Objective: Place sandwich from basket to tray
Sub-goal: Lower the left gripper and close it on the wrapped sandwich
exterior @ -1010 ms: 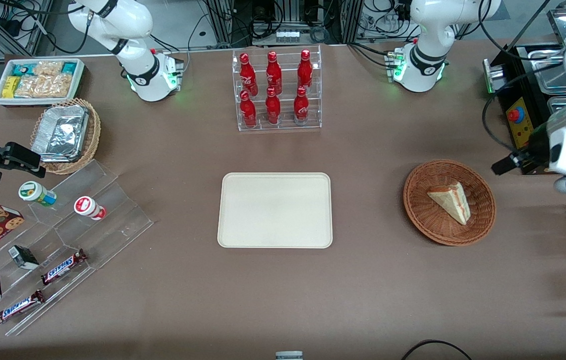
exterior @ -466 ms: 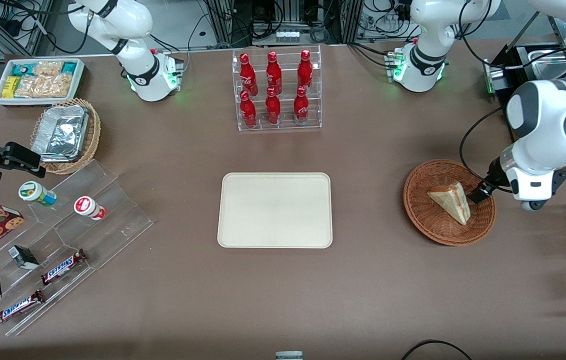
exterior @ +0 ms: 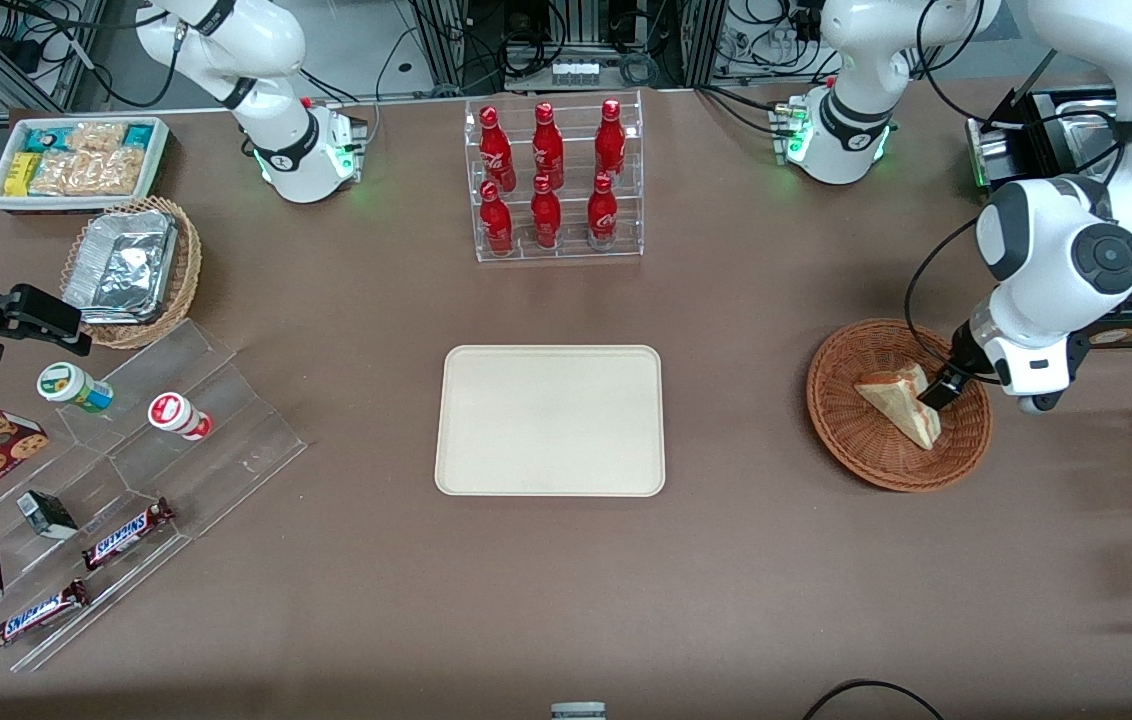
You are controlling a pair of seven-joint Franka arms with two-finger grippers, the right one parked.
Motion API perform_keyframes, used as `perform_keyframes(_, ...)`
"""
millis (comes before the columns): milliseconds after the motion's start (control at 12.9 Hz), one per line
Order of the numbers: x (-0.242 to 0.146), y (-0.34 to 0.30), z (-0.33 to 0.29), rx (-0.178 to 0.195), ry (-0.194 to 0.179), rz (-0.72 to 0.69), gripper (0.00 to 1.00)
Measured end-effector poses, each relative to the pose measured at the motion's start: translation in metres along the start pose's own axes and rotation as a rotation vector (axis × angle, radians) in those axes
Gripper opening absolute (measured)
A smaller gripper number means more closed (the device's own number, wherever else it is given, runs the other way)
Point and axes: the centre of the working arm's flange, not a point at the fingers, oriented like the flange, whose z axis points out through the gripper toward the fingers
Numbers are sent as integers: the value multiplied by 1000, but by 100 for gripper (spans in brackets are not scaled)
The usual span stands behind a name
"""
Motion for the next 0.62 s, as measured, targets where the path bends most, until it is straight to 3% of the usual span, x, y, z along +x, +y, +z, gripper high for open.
perform_keyframes(233,-5,-2,22,-17,9,2,100)
perform_keyframes(621,-22,7,54,-16,-1,36,100)
